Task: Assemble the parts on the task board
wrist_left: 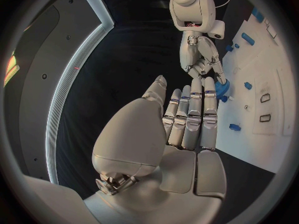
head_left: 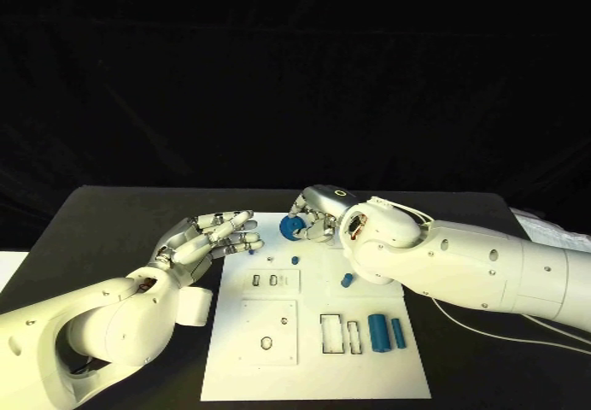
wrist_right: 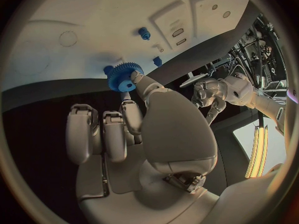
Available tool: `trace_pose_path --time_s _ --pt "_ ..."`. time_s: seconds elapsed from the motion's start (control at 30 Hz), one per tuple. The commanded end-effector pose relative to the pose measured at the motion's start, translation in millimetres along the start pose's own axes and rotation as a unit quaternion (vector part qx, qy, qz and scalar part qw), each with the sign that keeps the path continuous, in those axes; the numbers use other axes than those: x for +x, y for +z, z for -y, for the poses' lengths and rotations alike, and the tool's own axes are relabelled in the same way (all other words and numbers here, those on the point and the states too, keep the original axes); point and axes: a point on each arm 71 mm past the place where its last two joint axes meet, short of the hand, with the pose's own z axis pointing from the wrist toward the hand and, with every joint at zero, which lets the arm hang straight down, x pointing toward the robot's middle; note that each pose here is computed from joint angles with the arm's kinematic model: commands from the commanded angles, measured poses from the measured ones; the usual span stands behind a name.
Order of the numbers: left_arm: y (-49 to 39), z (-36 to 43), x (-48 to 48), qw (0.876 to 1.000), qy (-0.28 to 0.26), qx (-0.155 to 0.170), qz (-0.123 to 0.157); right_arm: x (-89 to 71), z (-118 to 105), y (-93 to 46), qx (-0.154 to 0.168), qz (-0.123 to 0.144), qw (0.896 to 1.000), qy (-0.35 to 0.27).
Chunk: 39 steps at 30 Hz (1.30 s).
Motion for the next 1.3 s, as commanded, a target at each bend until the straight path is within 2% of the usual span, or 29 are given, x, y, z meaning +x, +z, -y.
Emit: trace_pose_path --time_s 0.03,0.5,0.8,1.3 --pt "-0.2 1.9 2.6 1.000 -0.005 0.009 -0.011 8.7 -5 3.0 -0.012 -0.001 1.000 -0.006" --pt "-0.5 2.2 1.7 1.000 -0.005 0.009 -0.010 28.5 -5 11.9 0.003 -0.022 1.000 -0.003" --pt "-0.6 2.1 1.1 1.000 -0.005 0.008 -0.010 31.9 0 12.1 0.018 -0.013 1.000 -0.001" --pt "-0.7 2.0 0.6 1.000 -0.004 0.006 -0.009 38.6 0 11.5 0.019 -0.057 0.998 0.018"
